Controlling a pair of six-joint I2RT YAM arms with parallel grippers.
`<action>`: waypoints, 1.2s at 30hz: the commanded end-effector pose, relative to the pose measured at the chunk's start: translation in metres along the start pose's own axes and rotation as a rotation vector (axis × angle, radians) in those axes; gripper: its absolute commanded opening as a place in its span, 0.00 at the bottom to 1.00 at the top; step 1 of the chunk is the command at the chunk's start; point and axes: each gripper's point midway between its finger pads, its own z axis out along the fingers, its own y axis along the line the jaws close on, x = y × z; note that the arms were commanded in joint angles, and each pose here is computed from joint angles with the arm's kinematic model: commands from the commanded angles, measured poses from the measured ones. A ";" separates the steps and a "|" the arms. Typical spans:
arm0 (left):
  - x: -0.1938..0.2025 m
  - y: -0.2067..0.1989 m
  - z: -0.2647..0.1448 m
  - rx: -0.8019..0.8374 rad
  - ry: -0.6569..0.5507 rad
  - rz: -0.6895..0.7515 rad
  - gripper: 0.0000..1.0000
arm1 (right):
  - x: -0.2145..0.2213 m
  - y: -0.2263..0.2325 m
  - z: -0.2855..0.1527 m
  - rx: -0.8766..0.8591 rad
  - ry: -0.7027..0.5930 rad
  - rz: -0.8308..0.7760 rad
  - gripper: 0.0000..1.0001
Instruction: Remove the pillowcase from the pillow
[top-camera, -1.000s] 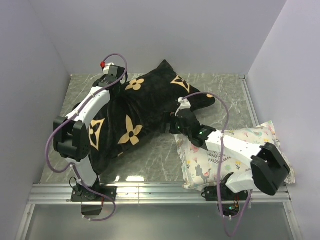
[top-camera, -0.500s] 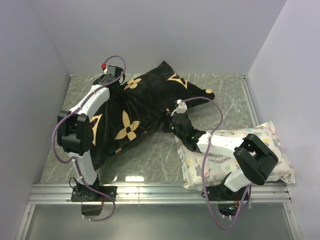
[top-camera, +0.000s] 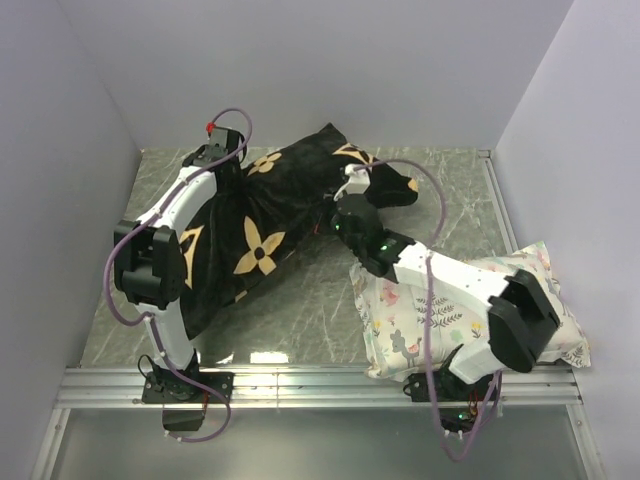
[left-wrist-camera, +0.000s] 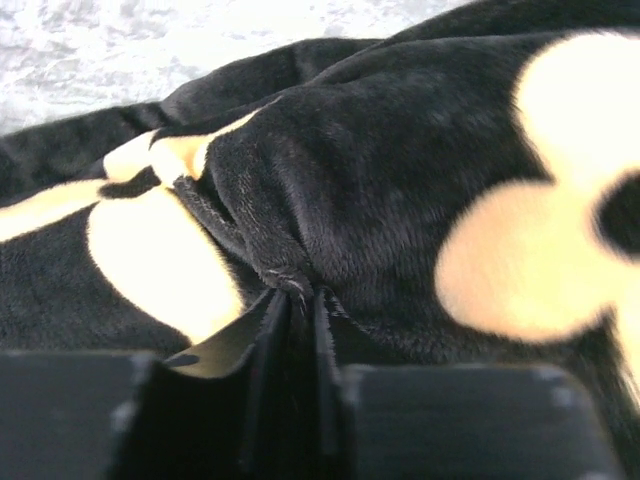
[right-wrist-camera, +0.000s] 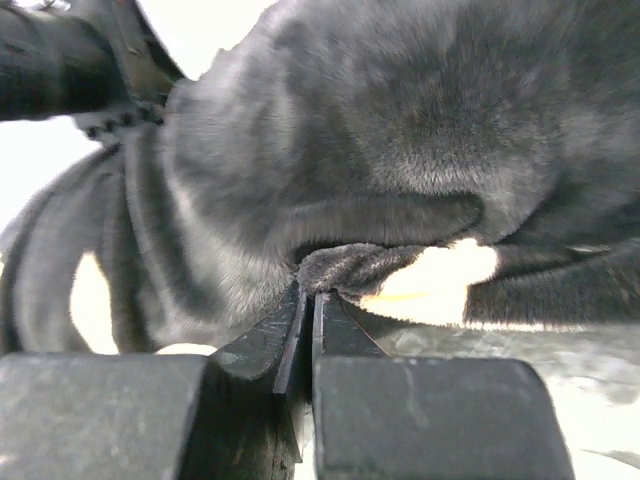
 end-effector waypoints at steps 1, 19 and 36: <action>0.013 -0.033 -0.024 0.155 0.079 0.053 0.22 | -0.106 0.045 -0.046 -0.076 -0.213 -0.008 0.00; -0.125 -0.055 -0.234 0.391 -0.431 -0.103 0.97 | -0.206 0.080 0.003 -0.020 -0.189 -0.196 0.00; -0.035 0.046 -0.238 0.180 -0.482 -0.396 0.86 | -0.156 0.044 0.067 -0.028 0.013 -0.188 0.74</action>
